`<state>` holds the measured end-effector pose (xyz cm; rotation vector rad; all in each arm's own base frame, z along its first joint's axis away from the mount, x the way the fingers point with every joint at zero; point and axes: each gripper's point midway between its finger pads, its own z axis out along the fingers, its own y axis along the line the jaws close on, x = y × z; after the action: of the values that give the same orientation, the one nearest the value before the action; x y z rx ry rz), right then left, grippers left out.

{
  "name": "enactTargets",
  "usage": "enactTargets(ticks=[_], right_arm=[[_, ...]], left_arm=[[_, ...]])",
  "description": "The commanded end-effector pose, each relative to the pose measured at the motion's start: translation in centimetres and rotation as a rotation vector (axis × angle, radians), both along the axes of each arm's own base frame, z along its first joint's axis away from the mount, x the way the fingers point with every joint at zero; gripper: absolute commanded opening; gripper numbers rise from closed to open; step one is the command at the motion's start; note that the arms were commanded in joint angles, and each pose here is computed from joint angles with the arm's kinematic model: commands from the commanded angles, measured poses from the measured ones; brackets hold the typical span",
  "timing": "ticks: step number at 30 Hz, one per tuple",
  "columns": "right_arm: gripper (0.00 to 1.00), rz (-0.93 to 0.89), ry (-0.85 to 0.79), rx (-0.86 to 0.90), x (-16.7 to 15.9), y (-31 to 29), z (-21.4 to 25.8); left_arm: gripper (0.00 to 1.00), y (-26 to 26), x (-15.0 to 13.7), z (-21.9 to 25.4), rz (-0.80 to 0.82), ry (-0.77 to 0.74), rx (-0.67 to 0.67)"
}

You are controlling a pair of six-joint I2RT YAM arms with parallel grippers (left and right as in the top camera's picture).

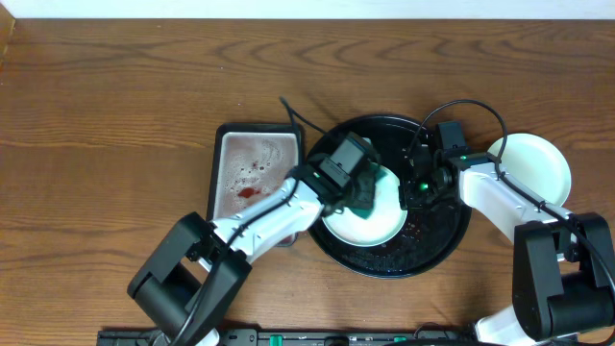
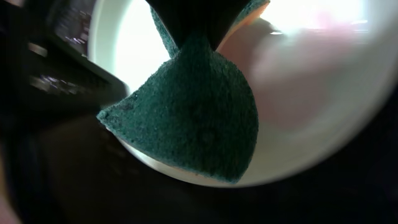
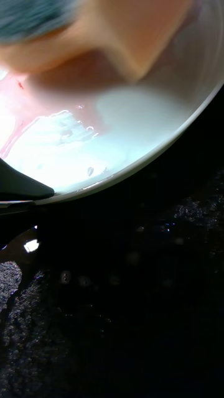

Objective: Clean dirty plates on tray and stack at the side
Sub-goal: 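Scrub the last green plate with the sponge in the left gripper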

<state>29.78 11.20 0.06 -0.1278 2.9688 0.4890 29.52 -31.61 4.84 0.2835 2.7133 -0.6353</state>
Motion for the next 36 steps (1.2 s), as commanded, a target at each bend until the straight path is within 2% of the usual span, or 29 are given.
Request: enactTargets(ticks=[1,6,10,13,17,22,36], right_arm=[[0.01,0.012,0.06,-0.023,-1.7,0.0,-1.6],[0.01,0.012,0.06,-0.023,-1.7,0.0,-1.6],[0.01,0.012,0.064,-0.024,-1.8,0.0,-1.6],[0.01,0.013,0.065,-0.024,-1.8,0.0,-1.6],[0.01,0.012,0.066,-0.024,-1.8,0.0,-1.7],[0.01,0.012,0.066,-0.024,-1.8,0.0,-1.7],[0.01,0.012,0.066,-0.024,-1.8,0.0,-1.7]], left_arm=[[0.07,-1.2,-0.8,-0.8,0.01,0.045,-0.011],[0.07,0.0,-1.7,-3.1,0.032,0.115,0.054],[0.07,4.0,-0.2,-3.8,0.069,0.041,0.231],[0.07,6.2,1.0,-3.2,0.089,0.002,0.293],[0.07,6.1,1.8,-0.3,0.105,-0.016,0.21],[0.07,3.1,1.5,2.7,0.061,-0.033,0.044],[0.07,-0.3,-0.1,-3.0,0.014,0.029,0.07]])
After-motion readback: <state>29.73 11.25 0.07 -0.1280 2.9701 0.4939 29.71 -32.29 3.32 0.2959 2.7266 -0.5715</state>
